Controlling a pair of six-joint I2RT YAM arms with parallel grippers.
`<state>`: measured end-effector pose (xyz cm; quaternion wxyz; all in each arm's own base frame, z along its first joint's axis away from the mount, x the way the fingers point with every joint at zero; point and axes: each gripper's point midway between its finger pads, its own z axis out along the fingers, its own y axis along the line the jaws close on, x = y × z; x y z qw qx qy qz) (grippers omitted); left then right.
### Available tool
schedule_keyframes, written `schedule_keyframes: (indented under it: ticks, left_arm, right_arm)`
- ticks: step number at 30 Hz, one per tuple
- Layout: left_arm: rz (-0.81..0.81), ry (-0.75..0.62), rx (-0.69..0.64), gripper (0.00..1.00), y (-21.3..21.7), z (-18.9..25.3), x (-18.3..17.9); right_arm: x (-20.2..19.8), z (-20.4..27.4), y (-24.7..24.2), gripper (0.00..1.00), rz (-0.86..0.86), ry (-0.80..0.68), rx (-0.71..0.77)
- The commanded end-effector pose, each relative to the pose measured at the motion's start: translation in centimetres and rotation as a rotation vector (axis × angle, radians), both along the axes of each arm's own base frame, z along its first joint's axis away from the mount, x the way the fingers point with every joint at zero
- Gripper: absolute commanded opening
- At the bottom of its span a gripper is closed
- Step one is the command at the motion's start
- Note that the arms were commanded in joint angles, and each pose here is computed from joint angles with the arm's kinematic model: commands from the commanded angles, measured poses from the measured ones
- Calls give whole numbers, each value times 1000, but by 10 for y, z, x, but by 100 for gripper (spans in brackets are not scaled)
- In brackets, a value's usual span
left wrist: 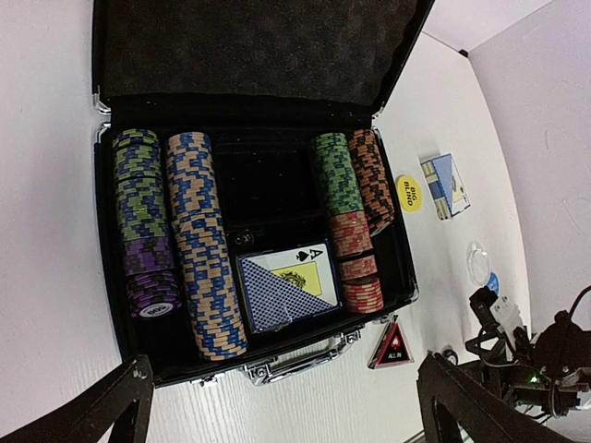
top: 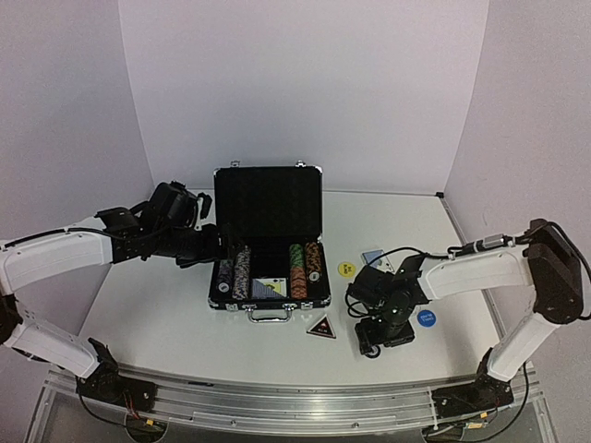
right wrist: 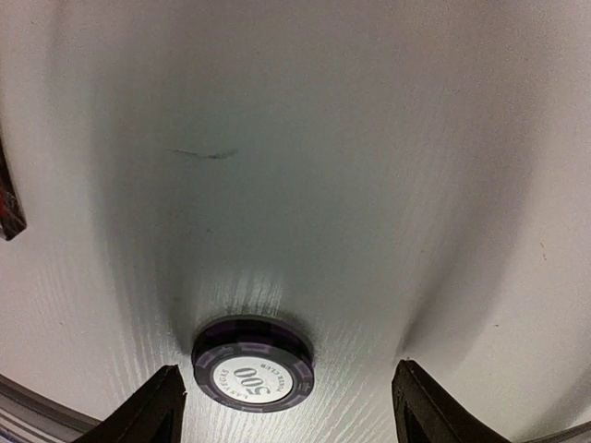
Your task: Pack up texas hold em set
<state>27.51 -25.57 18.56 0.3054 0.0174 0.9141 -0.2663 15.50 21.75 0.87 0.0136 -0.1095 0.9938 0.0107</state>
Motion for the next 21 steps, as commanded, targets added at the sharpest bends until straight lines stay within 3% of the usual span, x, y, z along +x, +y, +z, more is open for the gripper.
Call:
schedule_keyframes:
  ticks: [1,21]
  left_arm:
    - [56,-6,-1,100,12,5,-2]
    - [50,12,-4,100,17,2,-11]
  right_arm:
    - [6,0,13,73,31,-32,-10]
    - [-13,-25,-2,46,24,-7,-81]
